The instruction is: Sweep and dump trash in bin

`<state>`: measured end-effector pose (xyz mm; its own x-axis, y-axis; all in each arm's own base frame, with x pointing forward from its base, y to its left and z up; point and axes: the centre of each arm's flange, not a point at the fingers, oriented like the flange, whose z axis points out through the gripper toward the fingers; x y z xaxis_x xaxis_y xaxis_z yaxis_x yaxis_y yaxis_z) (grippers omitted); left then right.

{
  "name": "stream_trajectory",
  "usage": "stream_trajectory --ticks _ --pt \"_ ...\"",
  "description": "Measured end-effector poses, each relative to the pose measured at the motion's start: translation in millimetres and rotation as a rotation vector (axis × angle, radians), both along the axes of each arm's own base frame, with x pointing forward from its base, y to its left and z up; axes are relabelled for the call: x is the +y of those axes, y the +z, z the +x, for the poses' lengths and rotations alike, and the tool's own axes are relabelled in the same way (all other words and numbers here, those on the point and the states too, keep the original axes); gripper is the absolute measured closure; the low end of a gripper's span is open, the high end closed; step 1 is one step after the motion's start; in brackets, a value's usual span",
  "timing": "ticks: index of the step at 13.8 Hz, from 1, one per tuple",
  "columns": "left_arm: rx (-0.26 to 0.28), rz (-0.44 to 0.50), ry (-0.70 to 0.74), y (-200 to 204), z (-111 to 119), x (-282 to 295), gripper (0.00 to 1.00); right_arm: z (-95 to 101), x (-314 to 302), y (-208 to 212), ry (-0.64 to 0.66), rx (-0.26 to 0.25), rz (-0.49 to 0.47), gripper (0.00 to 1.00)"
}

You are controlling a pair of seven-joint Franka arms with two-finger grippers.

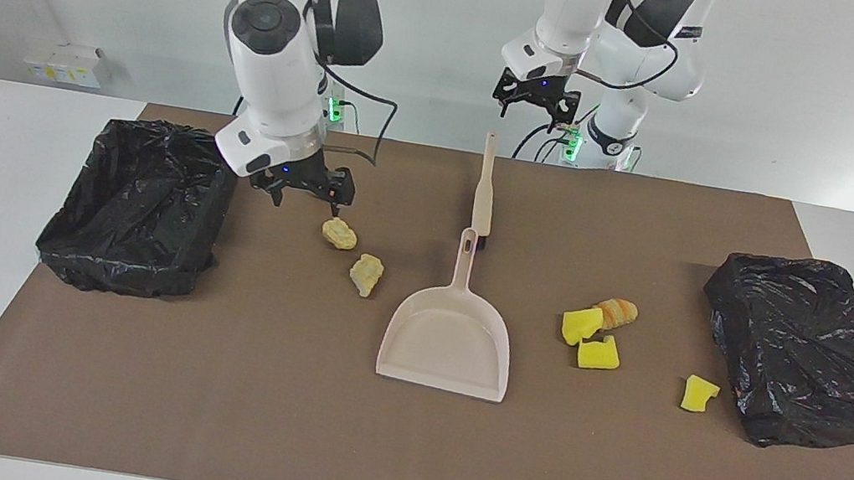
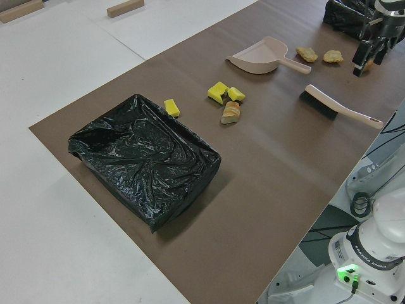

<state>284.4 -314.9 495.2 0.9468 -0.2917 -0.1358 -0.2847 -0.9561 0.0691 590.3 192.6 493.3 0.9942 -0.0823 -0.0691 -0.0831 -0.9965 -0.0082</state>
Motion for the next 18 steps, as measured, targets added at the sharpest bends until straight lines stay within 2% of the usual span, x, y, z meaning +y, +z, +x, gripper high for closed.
stream_trajectory --ticks 3,7,10,18 --pt "0.025 0.010 -0.021 -62 -24 -21 0.00 1.2 55 -39 -0.014 -0.013 0.003 0.00" --pt "0.081 0.039 0.012 -131 -22 -44 0.00 -13.5 127 -86 -0.086 0.007 -0.016 0.00" --pt "0.098 0.055 0.015 -141 -22 -43 0.00 -28.5 176 -99 -0.108 -0.018 -0.005 0.00" --pt "0.110 0.071 0.006 -151 -32 -42 0.00 -20.1 168 -95 -0.127 -0.030 -0.003 0.00"
